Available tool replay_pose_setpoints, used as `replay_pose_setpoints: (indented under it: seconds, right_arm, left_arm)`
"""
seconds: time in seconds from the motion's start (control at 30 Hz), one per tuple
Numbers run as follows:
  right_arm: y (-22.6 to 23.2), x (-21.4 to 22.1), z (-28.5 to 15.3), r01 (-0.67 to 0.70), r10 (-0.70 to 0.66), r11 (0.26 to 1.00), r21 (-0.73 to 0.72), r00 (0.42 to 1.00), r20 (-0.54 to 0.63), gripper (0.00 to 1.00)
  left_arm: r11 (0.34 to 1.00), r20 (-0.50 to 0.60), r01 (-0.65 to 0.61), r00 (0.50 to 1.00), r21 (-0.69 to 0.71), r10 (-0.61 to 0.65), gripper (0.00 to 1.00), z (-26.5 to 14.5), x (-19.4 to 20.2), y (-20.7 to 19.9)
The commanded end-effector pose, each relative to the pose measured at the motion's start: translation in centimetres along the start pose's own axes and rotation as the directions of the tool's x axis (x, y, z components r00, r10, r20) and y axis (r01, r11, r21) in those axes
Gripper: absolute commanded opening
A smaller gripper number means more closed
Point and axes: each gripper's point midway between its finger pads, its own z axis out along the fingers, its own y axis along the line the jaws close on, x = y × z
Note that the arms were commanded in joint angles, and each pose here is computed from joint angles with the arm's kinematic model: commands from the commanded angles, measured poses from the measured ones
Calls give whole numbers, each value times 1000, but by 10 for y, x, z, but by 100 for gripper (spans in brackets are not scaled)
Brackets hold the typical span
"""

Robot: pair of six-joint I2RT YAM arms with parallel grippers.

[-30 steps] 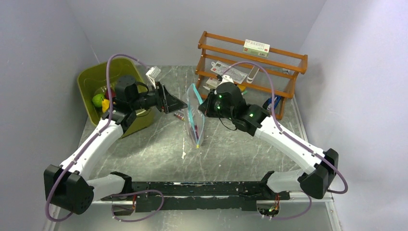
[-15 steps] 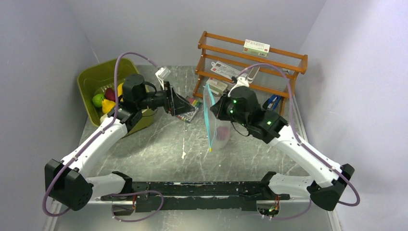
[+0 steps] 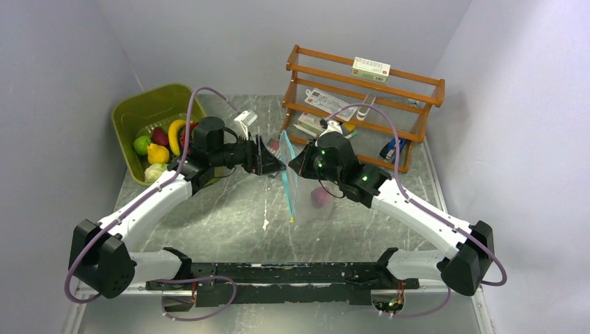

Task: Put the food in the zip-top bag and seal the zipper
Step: Adjust the zipper food storage bag at the center of the board.

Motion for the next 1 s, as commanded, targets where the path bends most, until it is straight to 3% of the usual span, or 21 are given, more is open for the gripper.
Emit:
replay_pose_setpoints:
  seconds: [0.0,0.37,0.6,0.73,0.97]
  right_arm:
    - [13,-13,3,-38,40,998,-49,998,49,0]
    - [22,-19,2,-24,29,996,-81,998,60,0]
    - [11,-22,-1,67,-67,998,3,997,36,0]
    - [1,-29,-13,110,-113,992,62,992,48,0]
    - [-3,-57,-47,125,-141,984,124,982,128,0]
  left_arm:
    - [994,5,13,1000,-111,-13,69,7,-1,18]
    - [988,-12,41,999,-151,-43,55,18,3,35]
    - [955,1,36,999,-295,-37,21,6,-2,52]
    - [951,12,37,999,-307,-35,8,1,-3,49]
    - [945,-29,84,995,-315,-98,7,5,14,58]
